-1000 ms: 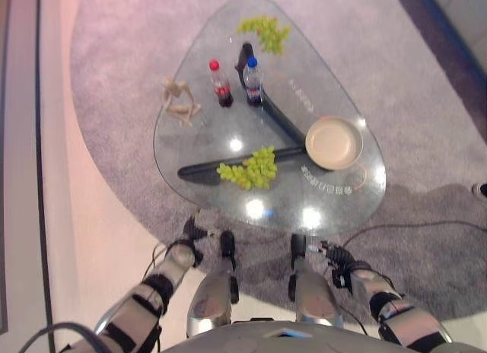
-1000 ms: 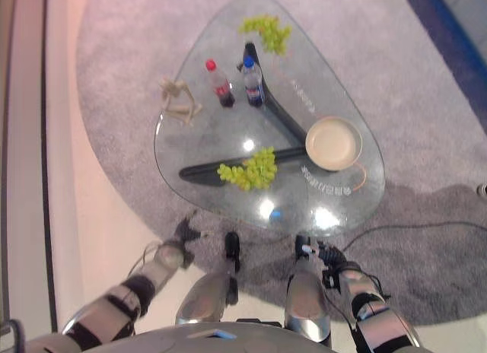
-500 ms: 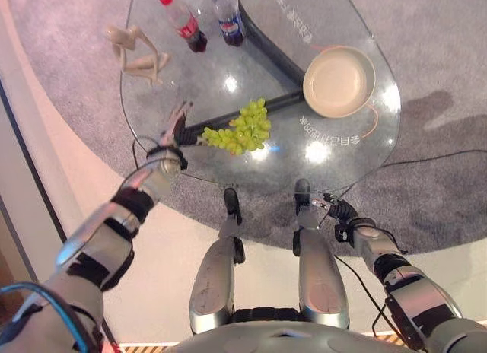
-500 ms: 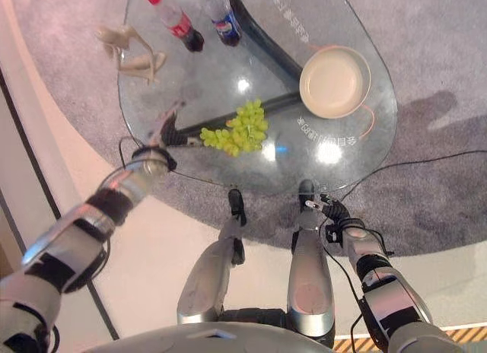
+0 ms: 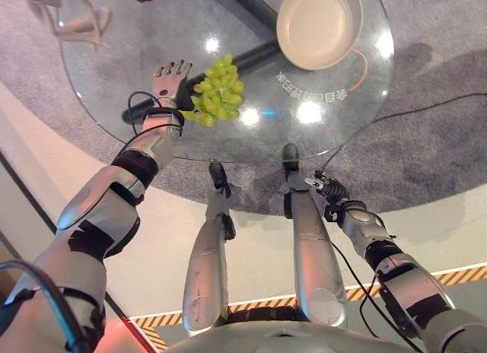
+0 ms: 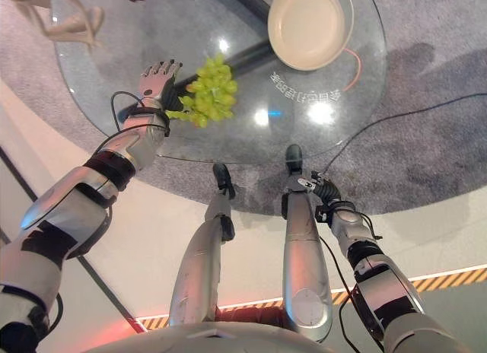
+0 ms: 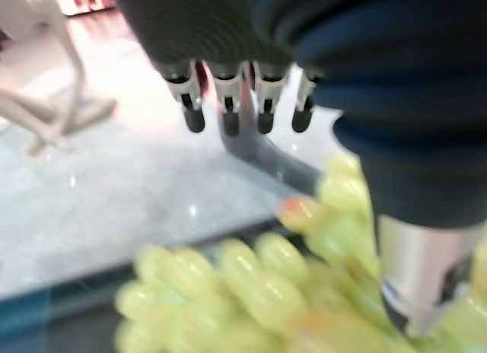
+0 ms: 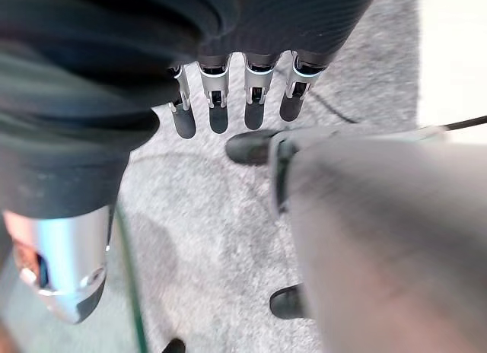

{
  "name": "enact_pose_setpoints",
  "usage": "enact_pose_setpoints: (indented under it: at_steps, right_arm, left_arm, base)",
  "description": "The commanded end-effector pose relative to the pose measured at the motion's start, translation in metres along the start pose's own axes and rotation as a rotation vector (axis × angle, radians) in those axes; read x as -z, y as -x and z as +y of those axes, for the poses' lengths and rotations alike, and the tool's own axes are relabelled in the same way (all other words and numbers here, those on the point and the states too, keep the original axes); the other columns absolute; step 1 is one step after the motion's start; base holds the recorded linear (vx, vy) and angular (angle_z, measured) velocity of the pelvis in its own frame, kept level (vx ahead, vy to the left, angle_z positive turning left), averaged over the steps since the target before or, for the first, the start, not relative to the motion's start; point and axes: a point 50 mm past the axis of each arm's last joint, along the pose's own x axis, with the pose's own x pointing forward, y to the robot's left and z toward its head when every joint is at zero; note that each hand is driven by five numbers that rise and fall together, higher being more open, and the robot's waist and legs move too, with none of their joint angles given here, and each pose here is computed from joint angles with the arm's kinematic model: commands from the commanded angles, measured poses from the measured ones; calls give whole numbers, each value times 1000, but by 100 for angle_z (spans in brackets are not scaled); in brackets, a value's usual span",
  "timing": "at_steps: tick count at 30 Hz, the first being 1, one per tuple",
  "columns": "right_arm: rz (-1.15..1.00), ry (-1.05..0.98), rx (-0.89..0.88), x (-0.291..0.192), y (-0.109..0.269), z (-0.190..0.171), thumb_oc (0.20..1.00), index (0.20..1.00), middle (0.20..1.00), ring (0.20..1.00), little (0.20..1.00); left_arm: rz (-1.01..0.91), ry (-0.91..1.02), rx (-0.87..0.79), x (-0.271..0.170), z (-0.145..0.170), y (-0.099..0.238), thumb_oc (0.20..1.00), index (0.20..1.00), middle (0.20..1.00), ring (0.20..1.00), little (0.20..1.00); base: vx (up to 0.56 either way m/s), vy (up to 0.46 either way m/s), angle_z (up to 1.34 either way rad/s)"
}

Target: Pick up fruits into the plate

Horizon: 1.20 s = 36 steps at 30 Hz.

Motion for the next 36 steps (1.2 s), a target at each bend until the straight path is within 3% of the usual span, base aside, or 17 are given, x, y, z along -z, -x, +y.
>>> enact_pose_setpoints:
  at_steps: [1, 10, 20, 30, 32, 36]
  right_arm:
    - [-21, -66, -50, 9, 3, 21, 1000, 1000, 1000, 1000, 1000]
    - [-86, -116, -81, -1, 3, 33, 1000, 1000, 1000, 1000, 1000]
    - [-135, -165, -127, -10, 4, 49, 1000, 1000, 1000, 1000, 1000]
    - [-157, -198, -132, -14, 5, 53, 1000, 1000, 1000, 1000, 1000]
    - [-162, -202, -133, -15, 4, 54, 1000, 1000, 1000, 1000, 1000]
    - [-166, -202, -133, -16, 4, 55, 1000, 1000, 1000, 1000, 1000]
  left_arm:
    - [85, -97, -36, 22, 26, -12, 1000, 1000, 1000, 1000, 1000]
    - [240, -129, 90, 41, 5, -7, 1000, 1000, 1000, 1000, 1000]
    - [446, -177, 112, 68, -8, 4, 1000, 1000, 1000, 1000, 1000]
    - [461, -223, 205, 70, -36, 19, 1000, 1000, 1000, 1000, 1000]
    - [435, -234, 214, 69, -46, 24, 200, 200, 200, 200, 200]
    - [411, -226, 221, 65, -51, 26, 200, 200, 200, 200, 200]
  base:
    - [11, -35, -12]
    - [1, -5, -1]
    - [3, -11, -3]
    - [0, -2, 1]
    - [0, 0, 0]
    - [0, 0, 0]
